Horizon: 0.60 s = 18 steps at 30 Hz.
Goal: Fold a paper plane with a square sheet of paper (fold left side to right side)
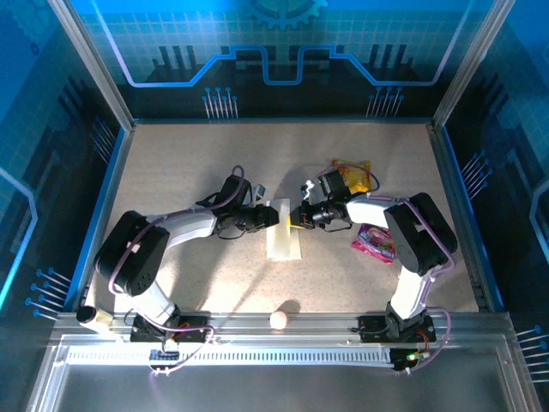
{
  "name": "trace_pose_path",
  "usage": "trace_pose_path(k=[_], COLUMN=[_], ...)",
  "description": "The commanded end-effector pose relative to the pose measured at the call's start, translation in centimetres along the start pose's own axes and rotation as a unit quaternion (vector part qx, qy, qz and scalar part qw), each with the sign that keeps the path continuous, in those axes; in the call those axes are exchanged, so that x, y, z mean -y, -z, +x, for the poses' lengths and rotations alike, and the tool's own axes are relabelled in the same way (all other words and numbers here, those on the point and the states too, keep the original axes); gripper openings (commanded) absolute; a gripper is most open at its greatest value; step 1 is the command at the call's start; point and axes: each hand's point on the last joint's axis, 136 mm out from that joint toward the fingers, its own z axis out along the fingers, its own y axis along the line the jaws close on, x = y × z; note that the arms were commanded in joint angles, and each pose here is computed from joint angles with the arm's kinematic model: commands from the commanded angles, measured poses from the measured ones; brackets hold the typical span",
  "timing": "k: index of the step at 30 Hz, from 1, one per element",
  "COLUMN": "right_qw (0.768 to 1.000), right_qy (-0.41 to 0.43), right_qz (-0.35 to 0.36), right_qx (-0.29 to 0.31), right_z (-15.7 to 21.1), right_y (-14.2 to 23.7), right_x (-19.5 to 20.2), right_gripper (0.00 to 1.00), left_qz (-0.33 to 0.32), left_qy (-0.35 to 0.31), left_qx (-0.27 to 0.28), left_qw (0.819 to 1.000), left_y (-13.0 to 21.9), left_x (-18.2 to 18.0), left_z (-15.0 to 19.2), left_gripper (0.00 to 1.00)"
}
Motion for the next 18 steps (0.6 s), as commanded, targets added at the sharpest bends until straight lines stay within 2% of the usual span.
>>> trace_pose_path(k=[1, 3, 7, 18], right_qw=[0.999, 0.999, 0.998, 0.996], right_qy=[-0.008, -0.01, -0.01, -0.018], right_qz=[0.032, 0.044, 0.064, 0.086], right_qx=[-0.009, -0.009, -0.012, -0.018], right_z=[0.2, 0.0, -0.1, 0.1], right_y=[-0.6, -0.6, -0.7, -0.7], right_x=[1.1, 1.5, 2.2, 3.1], right_gripper=[0.0, 0.0, 0.0, 0.0], left_qz=[-0.045, -0.06, -0.074, -0.08], left_qy=[-0.031, -0.037, -0.039, -0.047], left_qx=[0.029, 0.027, 0.008, -0.023], left_qw=[0.998, 0.997, 0.996, 0.995], left_y=[1.9, 2.2, 1.7, -1.1], left_x=[-0.7, -1.2, -2.1, -1.8], left_z=[-0.2, 0.0, 0.7, 0.8], left_gripper=[0.48, 0.58, 0.66, 0.69])
